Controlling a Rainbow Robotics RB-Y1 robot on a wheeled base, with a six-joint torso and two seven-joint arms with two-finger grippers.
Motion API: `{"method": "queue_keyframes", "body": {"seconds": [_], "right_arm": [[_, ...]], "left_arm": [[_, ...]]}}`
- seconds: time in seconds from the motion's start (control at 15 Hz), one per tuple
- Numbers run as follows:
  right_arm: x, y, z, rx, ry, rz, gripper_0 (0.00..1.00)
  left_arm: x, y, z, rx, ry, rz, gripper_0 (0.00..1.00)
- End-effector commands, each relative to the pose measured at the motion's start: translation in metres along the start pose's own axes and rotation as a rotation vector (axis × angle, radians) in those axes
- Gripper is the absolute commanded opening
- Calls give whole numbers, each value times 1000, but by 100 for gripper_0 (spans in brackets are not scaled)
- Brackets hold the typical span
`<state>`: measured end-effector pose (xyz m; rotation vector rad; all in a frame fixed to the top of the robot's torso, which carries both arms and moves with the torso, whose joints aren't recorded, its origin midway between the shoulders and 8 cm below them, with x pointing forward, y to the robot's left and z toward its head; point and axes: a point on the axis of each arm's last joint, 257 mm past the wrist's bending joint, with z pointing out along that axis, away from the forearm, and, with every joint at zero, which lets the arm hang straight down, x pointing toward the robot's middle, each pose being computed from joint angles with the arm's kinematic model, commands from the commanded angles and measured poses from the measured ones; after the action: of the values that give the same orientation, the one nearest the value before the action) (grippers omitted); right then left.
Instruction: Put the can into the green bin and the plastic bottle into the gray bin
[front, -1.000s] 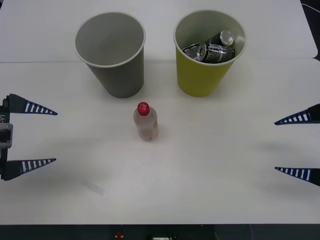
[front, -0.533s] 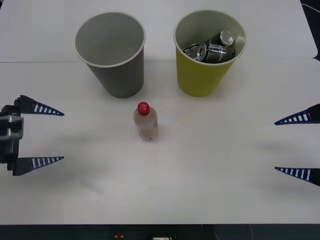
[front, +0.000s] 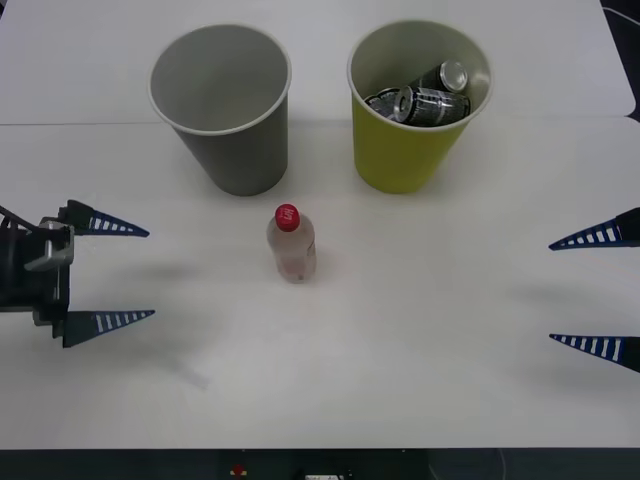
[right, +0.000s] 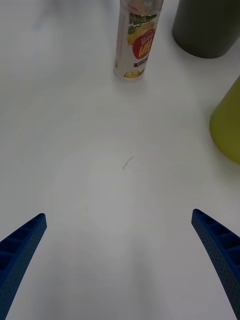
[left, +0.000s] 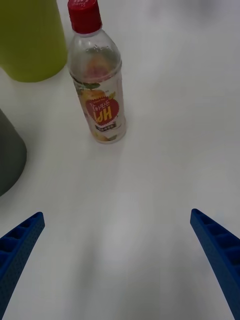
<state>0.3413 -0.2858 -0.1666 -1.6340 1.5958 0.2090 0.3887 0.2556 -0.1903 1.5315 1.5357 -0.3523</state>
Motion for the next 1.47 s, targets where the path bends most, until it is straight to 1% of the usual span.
{"method": "queue_keyframes", "body": {"seconds": [0.07, 0.27, 0.33, 0.47, 0.53, 0.67, 0.8, 1.0, 1.07, 1.13, 1.2, 1.27, 1.33, 1.4, 1.47], "right_arm": [[0, 0, 0, 0, 0, 0, 100], [0, 0, 0, 0, 0, 0, 100], [0, 0, 0, 0, 0, 0, 100], [0, 0, 0, 0, 0, 0, 100], [0, 0, 0, 0, 0, 0, 100], [0, 0, 0, 0, 0, 0, 100], [0, 0, 0, 0, 0, 0, 100], [0, 0, 0, 0, 0, 0, 100], [0, 0, 0, 0, 0, 0, 100], [0, 0, 0, 0, 0, 0, 100], [0, 0, 0, 0, 0, 0, 100], [0, 0, 0, 0, 0, 0, 100], [0, 0, 0, 0, 0, 0, 100], [0, 0, 0, 0, 0, 0, 100], [0, 0, 0, 0, 0, 0, 100]], "left_arm": [[-2, 2, 19, -17, -43, -51, 100], [0, 9, 43, -13, -91, -102, 100], [1, 9, 54, -2, -111, -133, 100], [0, 8, 69, 19, -142, -166, 100], [-2, 8, 77, 27, -165, -162, 100], [-4, 11, 90, 33, -192, -158, 100], [-9, 12, 103, 43, -218, -131, 100], [-22, 7, 120, 62, -255, -114, 100], [-27, 7, 123, 61, -269, -98, 100], [-32, 8, 127, 57, -281, -72, 100], [-34, 9, 129, 55, -289, -66, 100], [-38, 8, 133, 52, -301, -48, 100], [-41, 10, 136, 46, -310, -24, 100], [-43, 11, 143, 45, -320, -23, 100], [-42, 8, 150, 56, -324, -28, 100]]}}
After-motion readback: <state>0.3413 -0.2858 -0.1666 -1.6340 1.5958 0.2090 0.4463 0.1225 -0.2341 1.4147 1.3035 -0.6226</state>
